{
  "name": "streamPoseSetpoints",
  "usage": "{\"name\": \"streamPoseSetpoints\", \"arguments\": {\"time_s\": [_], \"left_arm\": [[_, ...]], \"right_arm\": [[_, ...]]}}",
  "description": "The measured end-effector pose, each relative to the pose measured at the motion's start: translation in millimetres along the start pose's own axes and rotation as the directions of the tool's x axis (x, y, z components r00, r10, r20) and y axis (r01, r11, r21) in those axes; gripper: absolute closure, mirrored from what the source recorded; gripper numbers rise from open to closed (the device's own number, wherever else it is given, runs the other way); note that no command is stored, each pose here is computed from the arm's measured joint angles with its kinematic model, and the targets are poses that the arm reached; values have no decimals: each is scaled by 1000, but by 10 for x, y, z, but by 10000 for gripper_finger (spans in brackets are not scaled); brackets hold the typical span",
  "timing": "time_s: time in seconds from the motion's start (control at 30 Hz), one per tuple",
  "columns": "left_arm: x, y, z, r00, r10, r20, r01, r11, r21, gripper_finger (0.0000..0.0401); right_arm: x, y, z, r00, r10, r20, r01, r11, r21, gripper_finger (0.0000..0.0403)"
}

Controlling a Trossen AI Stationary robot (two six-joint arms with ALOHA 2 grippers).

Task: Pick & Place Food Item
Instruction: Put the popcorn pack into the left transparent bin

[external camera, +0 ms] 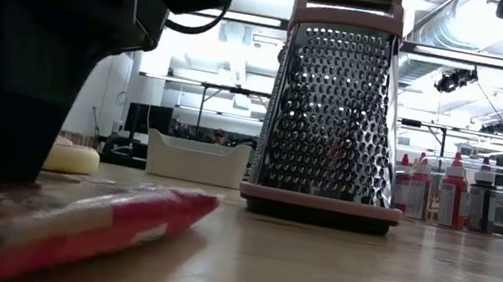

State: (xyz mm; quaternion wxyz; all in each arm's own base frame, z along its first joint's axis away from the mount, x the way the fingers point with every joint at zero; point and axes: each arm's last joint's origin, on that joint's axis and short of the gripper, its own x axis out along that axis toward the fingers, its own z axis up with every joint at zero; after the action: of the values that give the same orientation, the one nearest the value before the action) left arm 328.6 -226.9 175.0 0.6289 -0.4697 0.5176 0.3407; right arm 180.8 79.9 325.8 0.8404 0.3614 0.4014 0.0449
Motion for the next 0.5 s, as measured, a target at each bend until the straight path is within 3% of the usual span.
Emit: {"name": "streamPoseSetpoints", "arguments": {"time_s": [0.5], "left_arm": [[-131,46,19,1000,23,-10,-23,1000,4,256]], "right_arm": [[0,5,4,1000,5,4,-5,1000,0,238]]}}
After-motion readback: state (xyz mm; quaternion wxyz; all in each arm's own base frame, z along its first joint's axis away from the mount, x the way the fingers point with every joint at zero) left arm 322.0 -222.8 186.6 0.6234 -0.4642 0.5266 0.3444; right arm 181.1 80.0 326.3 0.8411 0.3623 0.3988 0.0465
